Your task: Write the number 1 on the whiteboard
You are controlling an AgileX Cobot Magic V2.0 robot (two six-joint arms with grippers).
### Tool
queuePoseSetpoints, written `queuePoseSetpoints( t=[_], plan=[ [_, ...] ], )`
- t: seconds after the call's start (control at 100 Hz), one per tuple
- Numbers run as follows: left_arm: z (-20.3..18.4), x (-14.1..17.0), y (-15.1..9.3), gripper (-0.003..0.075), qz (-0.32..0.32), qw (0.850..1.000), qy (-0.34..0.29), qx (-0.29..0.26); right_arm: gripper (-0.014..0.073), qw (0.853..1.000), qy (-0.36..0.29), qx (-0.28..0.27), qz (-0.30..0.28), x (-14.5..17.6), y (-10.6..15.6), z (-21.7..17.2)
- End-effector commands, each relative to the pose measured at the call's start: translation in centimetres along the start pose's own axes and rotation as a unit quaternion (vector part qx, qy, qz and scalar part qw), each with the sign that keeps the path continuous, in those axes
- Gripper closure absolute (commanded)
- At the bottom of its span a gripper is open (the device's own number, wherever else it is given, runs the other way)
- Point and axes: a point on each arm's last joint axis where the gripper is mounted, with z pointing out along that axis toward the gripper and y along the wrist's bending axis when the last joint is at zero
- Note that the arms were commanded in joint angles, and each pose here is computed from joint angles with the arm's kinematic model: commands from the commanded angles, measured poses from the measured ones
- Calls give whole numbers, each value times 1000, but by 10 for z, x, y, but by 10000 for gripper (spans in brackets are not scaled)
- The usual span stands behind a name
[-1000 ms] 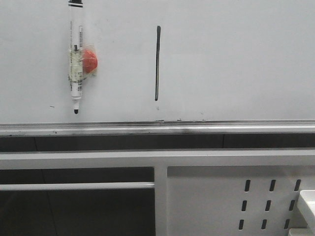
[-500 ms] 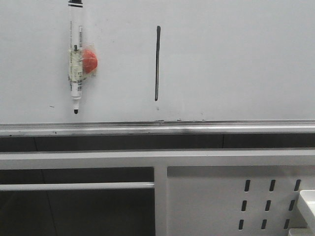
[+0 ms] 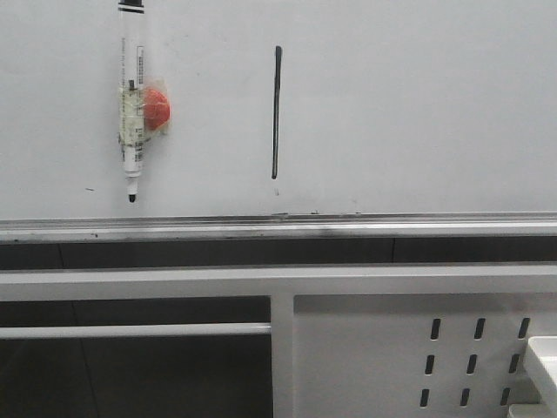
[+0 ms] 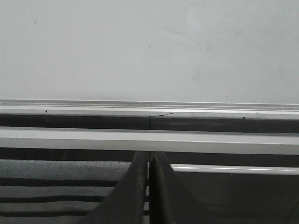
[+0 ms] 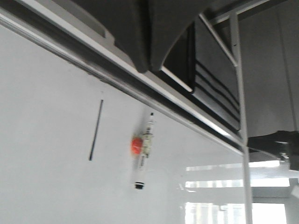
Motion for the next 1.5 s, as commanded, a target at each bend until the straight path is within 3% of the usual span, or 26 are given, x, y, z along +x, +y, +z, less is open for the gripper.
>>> queuePoseSetpoints(
  t=[0.0, 0.11, 0.25, 0.42, 0.51, 1.49],
  plan=[
    [2, 5, 0, 740, -6, 1000, -22, -1, 664, 998, -4, 64, 5, 2, -7, -1],
    [2, 5, 0, 740, -6, 1000, -22, -1, 664, 987, 8, 163, 9, 5, -17, -6],
    [2, 5, 0, 740, -6, 1000, -22, -1, 664, 958, 27, 285, 12, 8, -29, -12],
    [2, 5, 0, 740, -6, 1000, -22, -1, 664, 930, 99, 352, 45, 23, -34, -18],
    [2, 5, 0, 740, -6, 1000, -22, -1, 664, 923, 140, 353, 62, 31, -33, -19],
    [2, 5, 0, 740, -6, 1000, -22, -1, 664, 923, 140, 353, 65, 31, -33, -19]
  ],
)
